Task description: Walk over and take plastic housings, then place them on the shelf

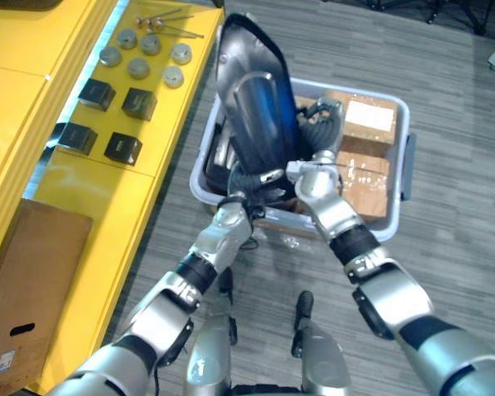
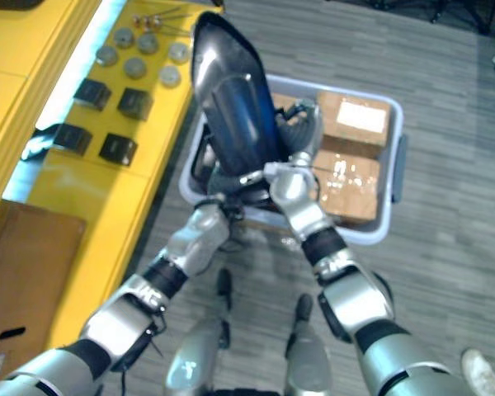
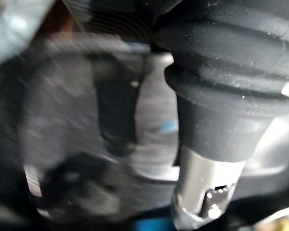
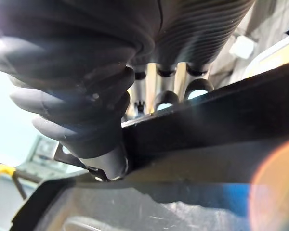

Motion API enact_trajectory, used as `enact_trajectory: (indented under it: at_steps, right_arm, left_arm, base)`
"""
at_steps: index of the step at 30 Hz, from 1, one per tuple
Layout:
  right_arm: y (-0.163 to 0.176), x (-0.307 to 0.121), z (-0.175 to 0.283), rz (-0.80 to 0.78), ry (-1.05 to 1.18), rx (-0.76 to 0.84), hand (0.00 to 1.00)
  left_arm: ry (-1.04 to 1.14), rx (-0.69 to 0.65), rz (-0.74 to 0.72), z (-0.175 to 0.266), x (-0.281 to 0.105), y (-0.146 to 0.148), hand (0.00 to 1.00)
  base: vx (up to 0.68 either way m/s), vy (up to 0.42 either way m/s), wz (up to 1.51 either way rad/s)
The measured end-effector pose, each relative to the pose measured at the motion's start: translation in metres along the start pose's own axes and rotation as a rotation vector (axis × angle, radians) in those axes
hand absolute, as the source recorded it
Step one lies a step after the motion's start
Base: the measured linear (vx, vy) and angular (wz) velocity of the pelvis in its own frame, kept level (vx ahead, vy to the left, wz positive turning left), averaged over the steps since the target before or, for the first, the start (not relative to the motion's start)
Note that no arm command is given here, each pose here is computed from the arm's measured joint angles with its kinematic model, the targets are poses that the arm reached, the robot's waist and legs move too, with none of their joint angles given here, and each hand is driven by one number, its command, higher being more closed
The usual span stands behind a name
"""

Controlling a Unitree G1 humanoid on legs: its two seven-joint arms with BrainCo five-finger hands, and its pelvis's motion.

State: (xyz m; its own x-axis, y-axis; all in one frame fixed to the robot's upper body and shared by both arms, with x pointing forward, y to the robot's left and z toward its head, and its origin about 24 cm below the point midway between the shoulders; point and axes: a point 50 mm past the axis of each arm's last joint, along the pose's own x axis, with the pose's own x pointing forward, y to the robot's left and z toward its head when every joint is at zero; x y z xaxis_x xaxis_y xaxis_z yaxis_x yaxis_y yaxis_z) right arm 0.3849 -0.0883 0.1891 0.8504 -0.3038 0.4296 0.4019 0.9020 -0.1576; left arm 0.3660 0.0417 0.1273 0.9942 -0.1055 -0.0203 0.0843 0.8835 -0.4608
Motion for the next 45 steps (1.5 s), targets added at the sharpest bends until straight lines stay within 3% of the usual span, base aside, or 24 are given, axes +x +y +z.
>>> enact_trajectory:
  at_steps: [7,20,21,31,34,37,40,45]
  right_arm:
    - [0.003,-0.004,0.001,0.015,-0.020,0.009,1.00]
    - [-0.008,-0.008,-0.008,0.000,-0.033,0.015,1.00]
    - [-0.010,-0.008,-0.009,-0.005,-0.032,0.014,0.00]
    - [-0.019,-0.024,-0.018,-0.017,-0.025,0.042,0.00]
    - [-0.022,-0.042,-0.034,0.035,0.024,0.048,0.00]
    - [-0.029,-0.064,-0.047,0.082,0.063,0.071,0.00]
    - [-0.042,-0.081,-0.050,0.106,0.078,0.126,0.00]
    - [-0.104,-0.089,-0.044,0.049,0.017,0.300,0.00]
  left_arm:
    - [0.013,-0.067,0.006,-0.007,-0.003,0.000,1.00]
    - [-0.001,0.042,-0.040,-0.016,-0.008,-0.006,1.00]
    - [-0.003,0.045,-0.044,-0.017,-0.009,-0.007,1.00]
    - [-0.022,0.074,-0.059,-0.022,-0.018,-0.009,1.00]
    - [0.001,0.081,-0.041,-0.028,-0.027,0.002,1.00]
    - [0.001,0.163,-0.058,-0.028,-0.034,0.009,1.00]
    - [-0.039,0.208,-0.054,-0.023,-0.042,0.020,1.00]
    - [-0.171,0.367,0.092,-0.012,-0.060,0.057,1.00]
  base:
    - [0.00,0.000,0.00]
    - [0.00,0.000,0.00]
    - [0.00,0.000,0.00]
    - [0.00,-0.004,0.00]
    - [0.06,-0.028,-0.03]
    - [0.06,-0.031,-0.05]
    - [0.04,-0.016,-0.22]
    - [0.02,-0.009,-0.15]
